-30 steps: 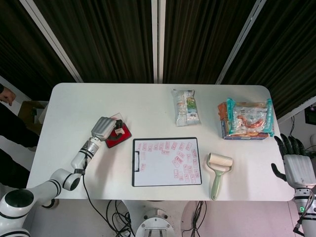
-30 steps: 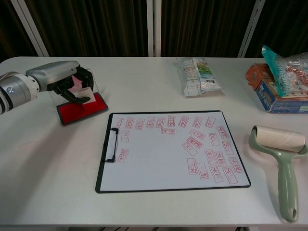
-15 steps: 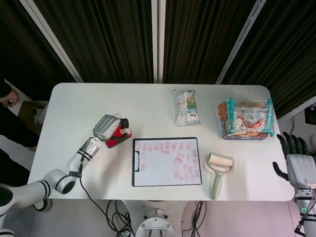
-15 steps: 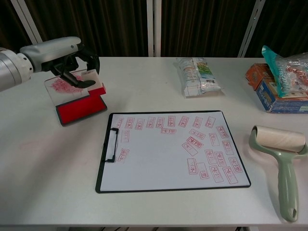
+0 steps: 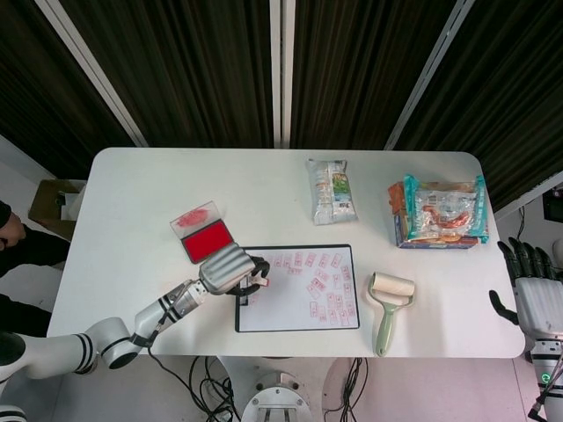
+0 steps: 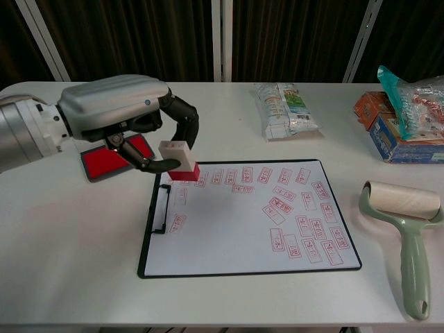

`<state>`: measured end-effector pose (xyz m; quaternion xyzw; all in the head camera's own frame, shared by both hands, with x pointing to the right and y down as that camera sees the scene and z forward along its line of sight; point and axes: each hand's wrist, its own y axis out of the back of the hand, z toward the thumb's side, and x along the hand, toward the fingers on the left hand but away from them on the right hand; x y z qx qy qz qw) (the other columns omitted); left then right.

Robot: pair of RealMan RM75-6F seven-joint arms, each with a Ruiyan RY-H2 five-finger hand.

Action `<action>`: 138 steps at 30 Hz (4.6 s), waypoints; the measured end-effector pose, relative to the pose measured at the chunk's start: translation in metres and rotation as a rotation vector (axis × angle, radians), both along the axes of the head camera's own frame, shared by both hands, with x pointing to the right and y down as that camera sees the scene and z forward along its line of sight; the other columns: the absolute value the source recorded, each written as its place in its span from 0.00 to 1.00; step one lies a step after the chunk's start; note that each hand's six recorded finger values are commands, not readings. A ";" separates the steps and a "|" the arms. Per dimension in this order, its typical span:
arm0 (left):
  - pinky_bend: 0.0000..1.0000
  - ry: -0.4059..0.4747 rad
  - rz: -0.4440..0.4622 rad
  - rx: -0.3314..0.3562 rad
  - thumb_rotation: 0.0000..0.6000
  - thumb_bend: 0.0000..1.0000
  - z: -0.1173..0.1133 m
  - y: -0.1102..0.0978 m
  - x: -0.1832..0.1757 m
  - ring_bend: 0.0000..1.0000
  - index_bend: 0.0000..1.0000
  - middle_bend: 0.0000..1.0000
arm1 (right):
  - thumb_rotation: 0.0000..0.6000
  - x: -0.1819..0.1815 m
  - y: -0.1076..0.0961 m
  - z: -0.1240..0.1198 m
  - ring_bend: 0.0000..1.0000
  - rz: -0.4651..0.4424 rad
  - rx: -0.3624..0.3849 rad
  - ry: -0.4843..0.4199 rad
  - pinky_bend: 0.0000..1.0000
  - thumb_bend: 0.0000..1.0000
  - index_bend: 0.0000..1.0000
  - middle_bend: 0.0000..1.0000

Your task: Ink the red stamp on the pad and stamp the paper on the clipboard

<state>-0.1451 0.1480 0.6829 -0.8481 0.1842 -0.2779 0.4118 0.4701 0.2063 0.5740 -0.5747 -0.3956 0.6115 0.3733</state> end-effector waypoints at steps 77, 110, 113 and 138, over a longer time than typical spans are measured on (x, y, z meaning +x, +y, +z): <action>1.00 -0.142 -0.127 -0.146 1.00 0.48 0.083 -0.011 0.028 1.00 0.66 0.69 | 1.00 0.015 0.001 0.008 0.00 0.040 -0.034 0.017 0.00 0.26 0.00 0.00; 1.00 -0.158 -0.127 -0.136 1.00 0.48 0.096 -0.008 0.024 1.00 0.66 0.70 | 1.00 0.012 0.003 0.010 0.00 0.038 -0.060 -0.012 0.00 0.26 0.00 0.00; 1.00 -0.148 -0.130 -0.135 1.00 0.48 0.093 -0.009 0.024 1.00 0.66 0.70 | 1.00 0.011 0.003 0.008 0.00 0.038 -0.061 -0.023 0.00 0.26 0.00 0.00; 1.00 -0.086 -0.349 -0.081 1.00 0.45 -0.005 -0.007 -0.107 1.00 0.66 0.69 | 1.00 0.004 0.002 0.010 0.00 0.022 -0.053 -0.044 0.00 0.27 0.00 0.00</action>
